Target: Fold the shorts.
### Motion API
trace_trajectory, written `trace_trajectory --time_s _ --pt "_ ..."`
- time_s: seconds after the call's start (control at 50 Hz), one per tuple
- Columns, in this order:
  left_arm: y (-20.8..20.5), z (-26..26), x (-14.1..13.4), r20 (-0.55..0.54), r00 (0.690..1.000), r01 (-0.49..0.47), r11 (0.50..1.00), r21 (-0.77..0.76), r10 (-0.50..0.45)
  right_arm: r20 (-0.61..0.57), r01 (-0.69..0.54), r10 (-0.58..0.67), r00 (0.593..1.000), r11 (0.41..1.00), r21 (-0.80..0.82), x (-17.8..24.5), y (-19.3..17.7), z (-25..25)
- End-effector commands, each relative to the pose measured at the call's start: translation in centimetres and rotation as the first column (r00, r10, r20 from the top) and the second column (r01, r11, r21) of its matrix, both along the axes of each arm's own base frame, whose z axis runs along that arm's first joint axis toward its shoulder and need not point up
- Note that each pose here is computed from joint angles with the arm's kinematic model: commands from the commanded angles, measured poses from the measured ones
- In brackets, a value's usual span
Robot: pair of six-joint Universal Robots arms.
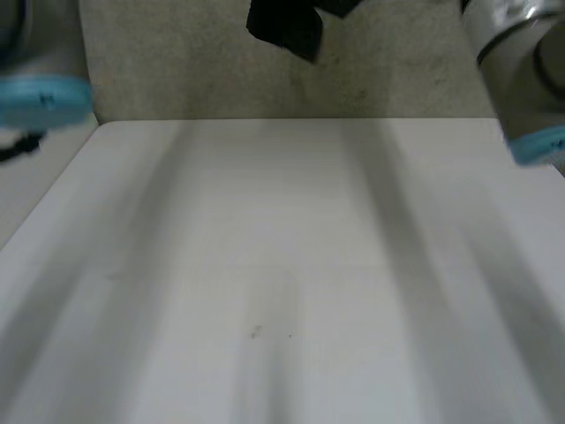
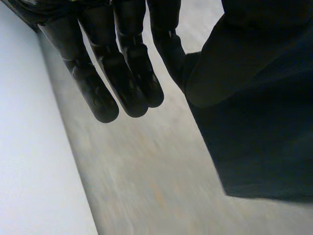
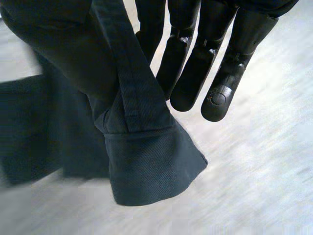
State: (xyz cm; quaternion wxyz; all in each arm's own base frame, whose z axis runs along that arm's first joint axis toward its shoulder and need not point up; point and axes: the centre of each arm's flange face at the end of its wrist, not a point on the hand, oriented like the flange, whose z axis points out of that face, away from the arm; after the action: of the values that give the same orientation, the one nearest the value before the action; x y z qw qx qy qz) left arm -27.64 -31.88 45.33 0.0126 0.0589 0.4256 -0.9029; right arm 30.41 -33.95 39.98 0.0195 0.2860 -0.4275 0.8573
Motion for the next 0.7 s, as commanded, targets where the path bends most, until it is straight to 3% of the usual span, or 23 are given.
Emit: trace_trajectory --time_s 0.02,0.06,0.16,0.26,0.38,0.52,0.6,0.68,0.7 --pt "-1.2 -11.3 0.1 0.127 0.992 -0.017 0.95 0.312 -0.024 -0.14 -0.008 0.051 0.989 0.957 0.291 1.0 -1.1 -9.1" --pt "-1.2 -14.0 0.1 0.158 0.987 -0.03 0.925 0.379 -0.033 -0.164 -0.015 0.076 0.983 0.939 0.344 1.4 -1.0 -11.4" --pt "0.1 -24.9 0.1 0.273 0.956 -0.085 0.783 0.616 -0.111 -0.279 0.018 0.174 0.944 0.82 0.572 2.1 0.4 -21.4" --pt "2.2 -29.0 1.1 0.322 0.935 -0.131 0.694 0.708 -0.151 -0.39 0.089 0.251 0.886 0.733 0.674 1.5 3.1 -25.6" --pt "4.6 -27.5 2.7 0.326 0.934 -0.142 0.685 0.714 -0.147 -0.4 0.105 0.297 0.867 0.676 0.729 -0.1 6.4 -25.0" --pt "8.0 -24.4 4.9 0.311 0.935 -0.107 0.702 0.704 -0.17 -0.409 0.121 0.298 0.863 0.662 0.739 -2.6 9.8 -23.0" --pt "10.3 -23.8 5.6 0.341 0.91 -0.09 0.693 0.715 -0.234 -0.4 0.114 0.347 0.848 0.618 0.778 -3.5 12.2 -23.2" --pt "12.6 -24.7 6.4 0.418 0.86 -0.134 0.661 0.738 -0.293 -0.394 0.078 0.436 0.809 0.585 0.807 -4.0 14.9 -22.9" --pt "13.5 -25.2 6.7 0.455 0.834 -0.162 0.649 0.743 -0.313 -0.394 0.064 0.478 0.785 0.571 0.819 -4.3 16.0 -22.8"
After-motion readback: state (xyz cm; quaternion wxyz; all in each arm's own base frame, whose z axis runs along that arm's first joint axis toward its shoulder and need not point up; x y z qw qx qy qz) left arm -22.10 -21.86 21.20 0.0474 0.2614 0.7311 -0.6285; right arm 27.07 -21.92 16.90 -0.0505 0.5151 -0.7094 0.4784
